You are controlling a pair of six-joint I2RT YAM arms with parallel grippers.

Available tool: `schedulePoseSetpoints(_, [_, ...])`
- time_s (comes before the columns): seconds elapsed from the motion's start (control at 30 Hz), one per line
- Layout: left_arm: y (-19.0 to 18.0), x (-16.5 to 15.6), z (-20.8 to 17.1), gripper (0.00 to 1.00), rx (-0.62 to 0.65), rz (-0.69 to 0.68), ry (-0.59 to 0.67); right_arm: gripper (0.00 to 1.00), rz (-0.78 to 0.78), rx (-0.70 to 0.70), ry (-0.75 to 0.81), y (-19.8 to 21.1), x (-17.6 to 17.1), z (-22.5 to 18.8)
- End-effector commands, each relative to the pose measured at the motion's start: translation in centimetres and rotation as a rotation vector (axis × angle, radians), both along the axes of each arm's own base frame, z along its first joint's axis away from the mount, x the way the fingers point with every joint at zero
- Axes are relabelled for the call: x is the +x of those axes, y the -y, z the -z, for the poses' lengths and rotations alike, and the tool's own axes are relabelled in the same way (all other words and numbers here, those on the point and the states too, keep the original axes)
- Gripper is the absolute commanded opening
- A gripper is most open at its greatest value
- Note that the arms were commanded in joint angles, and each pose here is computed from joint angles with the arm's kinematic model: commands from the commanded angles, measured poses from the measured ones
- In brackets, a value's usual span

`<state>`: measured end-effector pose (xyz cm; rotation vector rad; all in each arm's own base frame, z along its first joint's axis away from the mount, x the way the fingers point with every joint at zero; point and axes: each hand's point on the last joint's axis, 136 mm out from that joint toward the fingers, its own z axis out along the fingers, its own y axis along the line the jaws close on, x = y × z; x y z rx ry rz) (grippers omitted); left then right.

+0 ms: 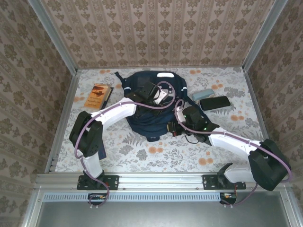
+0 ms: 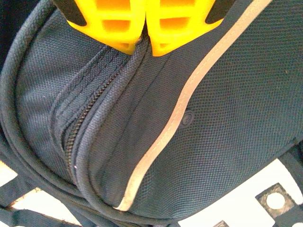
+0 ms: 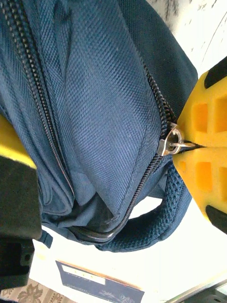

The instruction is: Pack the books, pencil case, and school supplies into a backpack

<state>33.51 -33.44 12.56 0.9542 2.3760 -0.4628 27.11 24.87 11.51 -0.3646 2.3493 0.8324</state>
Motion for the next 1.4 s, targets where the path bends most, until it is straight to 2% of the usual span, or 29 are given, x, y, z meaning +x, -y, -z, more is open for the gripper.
schedulePoseSetpoints(0.0, [0.3, 3.4, -4.1, 0.00, -0.177, -0.157, 0.086, 0.00, -0.114, 0.139, 0.019, -4.6, -1.8, -2.2])
schedulePoseSetpoints(0.17, [-0.1, 3.6, -4.4, 0.00, -0.228, -0.192, 0.074, 0.00, -0.102, 0.175, 0.043, -6.2, -2.2, -2.7])
schedulePoseSetpoints(0.3, [-1.0, 3.3, -4.8, 0.00, -0.239, -0.166, 0.078, 0.03, 0.005, 0.164, 0.070, -4.2, -1.8, -3.4])
schedulePoseSetpoints(0.37, [-1.4, 3.0, -5.0, 0.00, -0.252, -0.138, 0.080, 0.09, 0.098, 0.127, 0.064, -2.1, -1.4, -3.5])
schedulePoseSetpoints(0.5, [-2.1, 2.2, -5.4, 0.00, -0.262, -0.096, 0.091, 0.38, 0.295, 0.112, -0.075, 2.1, -0.9, -2.7])
schedulePoseSetpoints(0.6, [-2.3, 1.8, -5.7, 0.00, -0.281, -0.078, 0.096, 0.53, 0.383, 0.131, -0.194, 3.7, -0.8, -2.1])
schedulePoseSetpoints(0.73, [-2.1, 1.4, -5.9, 0.00, -0.302, -0.061, 0.094, 0.63, 0.430, 0.224, -0.252, 3.8, 0.0, -3.3])
schedulePoseSetpoints(1.03, [-1.6, 0.3, -7.0, 0.00, -0.336, 0.012, 0.097, 0.66, 0.483, 0.406, -0.321, 3.4, 3.9, -6.5])
schedulePoseSetpoints(1.27, [-1.3, -0.4, -7.3, 0.00, -0.343, 0.056, 0.099, 0.65, 0.525, 0.406, -0.362, 3.3, 6.2, -5.9])
schedulePoseSetpoints(1.37, [-1.4, -0.6, -7.3, 0.00, -0.344, 0.063, 0.094, 0.58, 0.519, 0.385, -0.380, 3.4, 6.8, -5.0])
